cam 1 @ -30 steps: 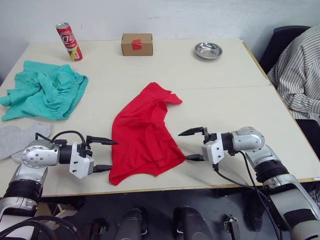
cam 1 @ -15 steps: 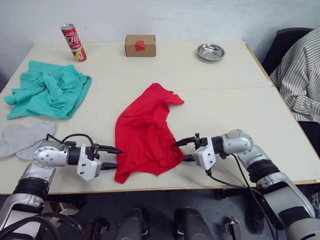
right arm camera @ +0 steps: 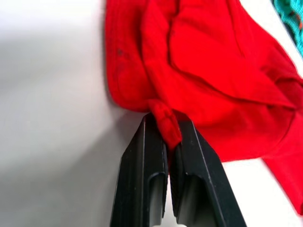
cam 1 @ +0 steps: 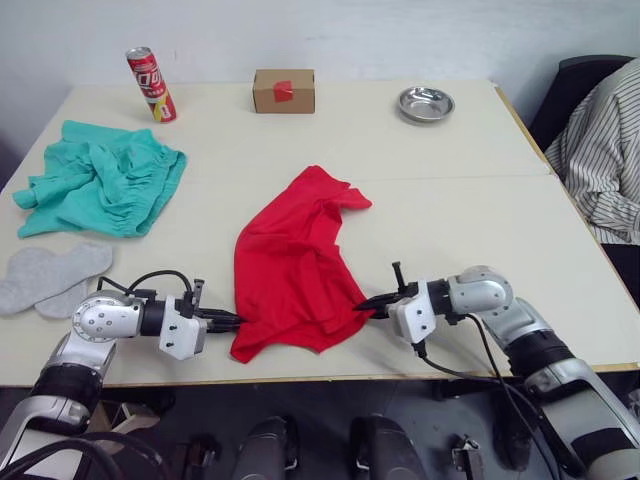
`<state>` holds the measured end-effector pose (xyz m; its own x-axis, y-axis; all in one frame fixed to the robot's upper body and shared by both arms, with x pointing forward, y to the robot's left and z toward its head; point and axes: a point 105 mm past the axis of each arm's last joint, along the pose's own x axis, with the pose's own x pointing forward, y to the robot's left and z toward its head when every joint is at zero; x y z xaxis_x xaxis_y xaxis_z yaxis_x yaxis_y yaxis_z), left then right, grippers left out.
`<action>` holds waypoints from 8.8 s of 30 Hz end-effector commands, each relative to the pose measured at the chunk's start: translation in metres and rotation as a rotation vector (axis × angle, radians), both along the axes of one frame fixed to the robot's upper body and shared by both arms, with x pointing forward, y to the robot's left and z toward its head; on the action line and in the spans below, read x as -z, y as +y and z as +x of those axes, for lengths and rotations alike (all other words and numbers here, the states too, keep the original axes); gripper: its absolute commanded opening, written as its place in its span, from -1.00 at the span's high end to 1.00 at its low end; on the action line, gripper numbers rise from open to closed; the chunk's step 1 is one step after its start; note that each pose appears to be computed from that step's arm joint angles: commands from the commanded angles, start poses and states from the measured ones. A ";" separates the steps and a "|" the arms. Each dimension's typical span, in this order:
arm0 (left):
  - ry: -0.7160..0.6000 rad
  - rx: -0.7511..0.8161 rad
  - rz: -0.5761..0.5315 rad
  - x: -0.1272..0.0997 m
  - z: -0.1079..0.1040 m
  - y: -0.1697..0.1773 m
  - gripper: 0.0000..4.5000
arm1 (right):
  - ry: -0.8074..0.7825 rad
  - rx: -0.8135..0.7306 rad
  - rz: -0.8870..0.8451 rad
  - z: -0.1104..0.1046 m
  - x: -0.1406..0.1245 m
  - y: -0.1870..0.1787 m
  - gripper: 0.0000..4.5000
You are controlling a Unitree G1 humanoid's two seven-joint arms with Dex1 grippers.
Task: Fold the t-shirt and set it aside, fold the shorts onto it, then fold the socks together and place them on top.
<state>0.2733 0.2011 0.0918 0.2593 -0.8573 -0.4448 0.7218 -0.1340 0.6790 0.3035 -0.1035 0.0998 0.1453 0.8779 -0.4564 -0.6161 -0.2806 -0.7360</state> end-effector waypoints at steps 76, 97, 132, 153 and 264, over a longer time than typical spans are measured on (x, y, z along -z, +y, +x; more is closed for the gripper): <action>0.003 0.206 0.027 0.027 -0.024 -0.045 0.99 | 0.205 0.363 0.049 -0.048 -0.012 -0.067 1.00; 0.169 0.079 -0.054 0.011 -0.058 -0.042 0.99 | 0.616 0.387 -0.177 -0.120 0.009 -0.077 1.00; 0.667 -0.553 -0.633 -0.081 0.151 -0.045 0.99 | 0.431 0.735 0.505 0.128 -0.105 -0.046 1.00; 0.668 -0.898 -0.909 -0.069 0.175 -0.012 -0.69 | 0.504 0.951 0.873 0.150 -0.085 -0.061 -0.25; 0.140 -0.260 -0.337 -0.028 0.063 -0.055 1.00 | 0.401 0.522 0.551 0.066 -0.024 0.022 0.99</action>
<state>0.3304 0.1454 0.1142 0.4141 -0.8820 -0.2250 0.8206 0.2548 0.5115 0.3596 -0.0762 0.1123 0.4572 0.8795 -0.1321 -0.8410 0.3793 -0.3859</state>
